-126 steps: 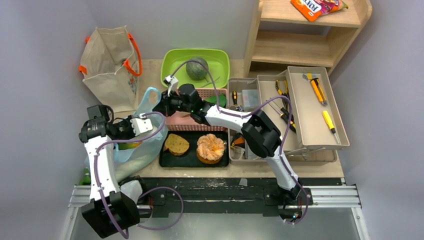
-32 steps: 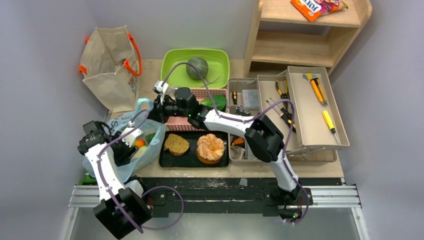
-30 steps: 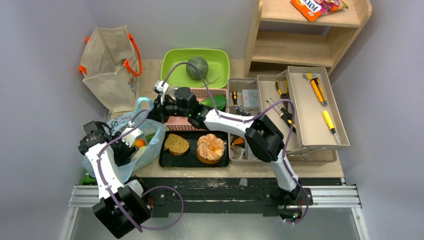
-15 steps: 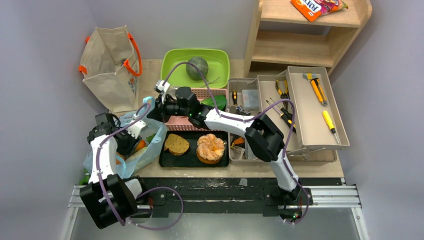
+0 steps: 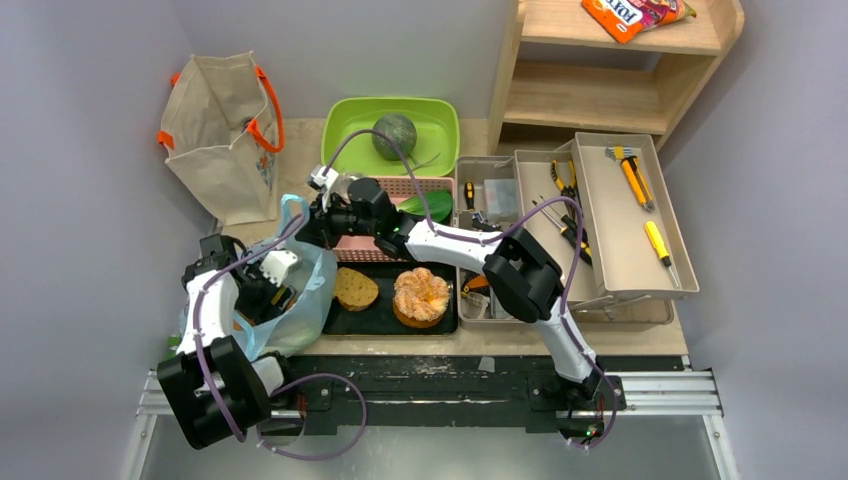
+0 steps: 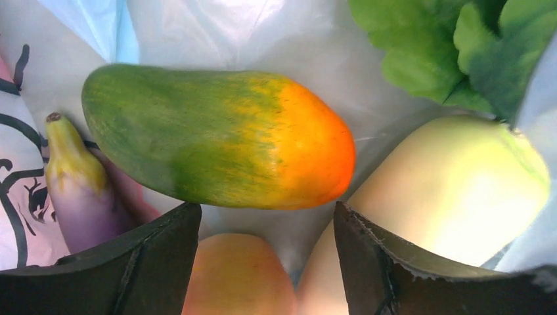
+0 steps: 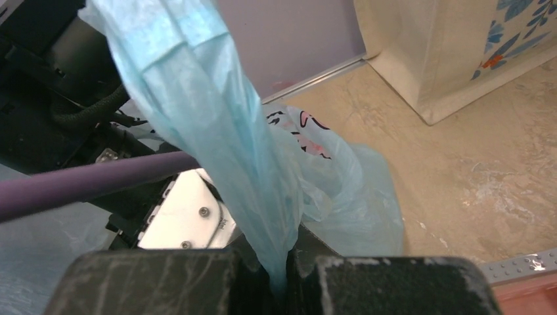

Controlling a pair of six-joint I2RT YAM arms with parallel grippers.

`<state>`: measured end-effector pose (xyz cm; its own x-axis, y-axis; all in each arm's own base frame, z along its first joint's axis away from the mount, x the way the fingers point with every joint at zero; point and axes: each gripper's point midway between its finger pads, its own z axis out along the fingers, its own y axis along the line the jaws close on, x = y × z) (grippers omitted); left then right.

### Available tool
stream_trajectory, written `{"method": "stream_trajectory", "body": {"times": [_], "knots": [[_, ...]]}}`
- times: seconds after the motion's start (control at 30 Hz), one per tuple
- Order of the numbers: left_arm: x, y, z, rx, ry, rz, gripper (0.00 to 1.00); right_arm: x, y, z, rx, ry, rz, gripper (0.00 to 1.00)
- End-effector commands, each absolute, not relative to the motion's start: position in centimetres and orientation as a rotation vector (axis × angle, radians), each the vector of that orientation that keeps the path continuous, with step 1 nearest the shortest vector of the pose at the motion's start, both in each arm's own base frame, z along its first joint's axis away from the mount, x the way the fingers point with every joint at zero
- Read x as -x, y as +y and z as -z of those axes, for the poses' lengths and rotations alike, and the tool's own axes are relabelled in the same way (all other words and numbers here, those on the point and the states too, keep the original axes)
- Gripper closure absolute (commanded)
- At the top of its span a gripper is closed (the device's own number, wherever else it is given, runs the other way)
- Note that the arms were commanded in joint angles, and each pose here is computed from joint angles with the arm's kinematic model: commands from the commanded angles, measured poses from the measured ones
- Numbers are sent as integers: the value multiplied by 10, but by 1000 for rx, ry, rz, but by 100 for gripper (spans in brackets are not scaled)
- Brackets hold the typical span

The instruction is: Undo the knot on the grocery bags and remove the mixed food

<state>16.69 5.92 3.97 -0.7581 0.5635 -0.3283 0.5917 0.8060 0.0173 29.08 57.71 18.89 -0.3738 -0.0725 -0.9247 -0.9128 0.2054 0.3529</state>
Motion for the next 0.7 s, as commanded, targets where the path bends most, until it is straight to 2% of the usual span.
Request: {"method": "stream_trajectory", "body": {"times": [0.0,0.27,0.53,0.67], "knots": [[-173,28,-72,-876,2551,299,28,-299,578,-217,903,1588,-1259,100],[-172,11,-127,-991,2431,383,31,-300,576,-219,914,1572,-1254,100],[-174,11,-103,-981,2496,410,32,-300,575,-221,917,1566,-1266,100],[-157,0,-90,-1060,2528,486,29,-300,573,-220,923,1565,-1263,100]]}}
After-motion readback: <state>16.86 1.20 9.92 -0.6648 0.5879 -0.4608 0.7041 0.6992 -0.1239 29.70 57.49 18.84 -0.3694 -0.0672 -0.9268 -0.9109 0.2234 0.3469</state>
